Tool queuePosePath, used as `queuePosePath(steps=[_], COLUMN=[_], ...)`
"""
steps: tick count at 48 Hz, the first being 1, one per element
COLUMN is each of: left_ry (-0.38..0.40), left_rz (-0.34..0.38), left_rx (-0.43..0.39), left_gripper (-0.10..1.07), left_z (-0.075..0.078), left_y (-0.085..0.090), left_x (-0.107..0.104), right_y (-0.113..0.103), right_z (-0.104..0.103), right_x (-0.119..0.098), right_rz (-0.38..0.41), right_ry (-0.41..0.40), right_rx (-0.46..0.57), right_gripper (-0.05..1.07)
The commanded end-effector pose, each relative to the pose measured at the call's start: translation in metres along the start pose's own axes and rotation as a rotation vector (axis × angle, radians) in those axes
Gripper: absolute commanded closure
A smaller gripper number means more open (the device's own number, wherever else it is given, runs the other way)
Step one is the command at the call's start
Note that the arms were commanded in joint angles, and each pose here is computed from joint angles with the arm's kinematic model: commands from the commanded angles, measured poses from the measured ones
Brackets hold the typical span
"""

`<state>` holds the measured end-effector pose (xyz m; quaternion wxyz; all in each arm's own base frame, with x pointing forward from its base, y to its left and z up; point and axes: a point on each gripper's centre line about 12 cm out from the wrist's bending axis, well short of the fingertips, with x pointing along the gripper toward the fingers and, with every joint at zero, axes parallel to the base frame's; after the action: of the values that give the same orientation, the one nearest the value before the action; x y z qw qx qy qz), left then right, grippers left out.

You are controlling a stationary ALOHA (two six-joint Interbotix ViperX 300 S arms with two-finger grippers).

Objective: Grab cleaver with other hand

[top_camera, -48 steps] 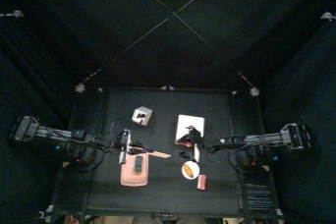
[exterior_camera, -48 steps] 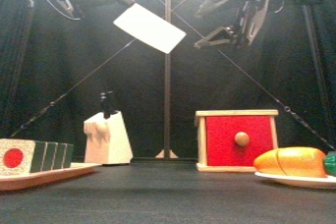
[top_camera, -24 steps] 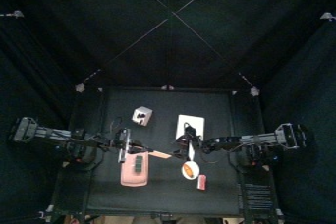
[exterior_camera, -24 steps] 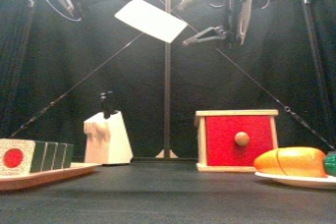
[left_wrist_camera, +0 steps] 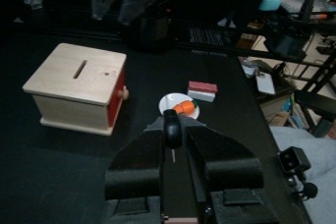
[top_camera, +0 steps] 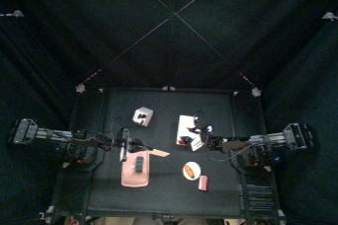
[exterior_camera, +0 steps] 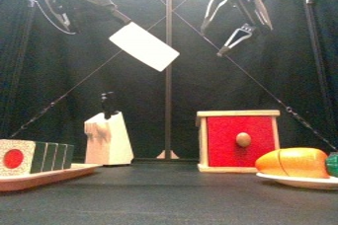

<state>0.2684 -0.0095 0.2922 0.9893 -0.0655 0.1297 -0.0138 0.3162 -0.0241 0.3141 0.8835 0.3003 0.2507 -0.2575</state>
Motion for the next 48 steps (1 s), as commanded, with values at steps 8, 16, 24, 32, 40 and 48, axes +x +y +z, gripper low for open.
queuePosePath(steps=[8,16,24,32,40,48], left_ry=[-0.025,-0.03,-0.05,-0.073,-0.09,-0.11], left_rz=[0.002,0.009,0.009,0.002,-0.006,-0.003], left_rx=[-0.002,-0.003,-0.005,-0.004,-0.005,-0.018], left_gripper=[0.53,0.52,0.53,0.53,0.53,0.53], left_z=[0.009,0.011,0.019,0.027,0.033,0.039], left_y=[0.001,0.003,0.004,0.002,0.002,0.005], left_x=[0.0,-0.001,-0.001,-0.002,-0.002,-0.003], right_y=[-0.005,0.001,0.004,0.002,0.003,0.017], right_z=[0.008,0.006,0.002,-0.003,-0.012,-0.026], right_x=[0.003,0.006,0.012,0.017,0.02,0.023], right_rz=[0.134,0.265,0.359,0.383,0.403,0.45], right_ry=[0.114,0.121,0.012,-0.121,-0.187,-0.213], right_rx=[0.011,-0.095,-0.199,-0.298,-0.354,-0.454], right_gripper=[0.04,0.04,0.04,0.04,0.04,0.04])
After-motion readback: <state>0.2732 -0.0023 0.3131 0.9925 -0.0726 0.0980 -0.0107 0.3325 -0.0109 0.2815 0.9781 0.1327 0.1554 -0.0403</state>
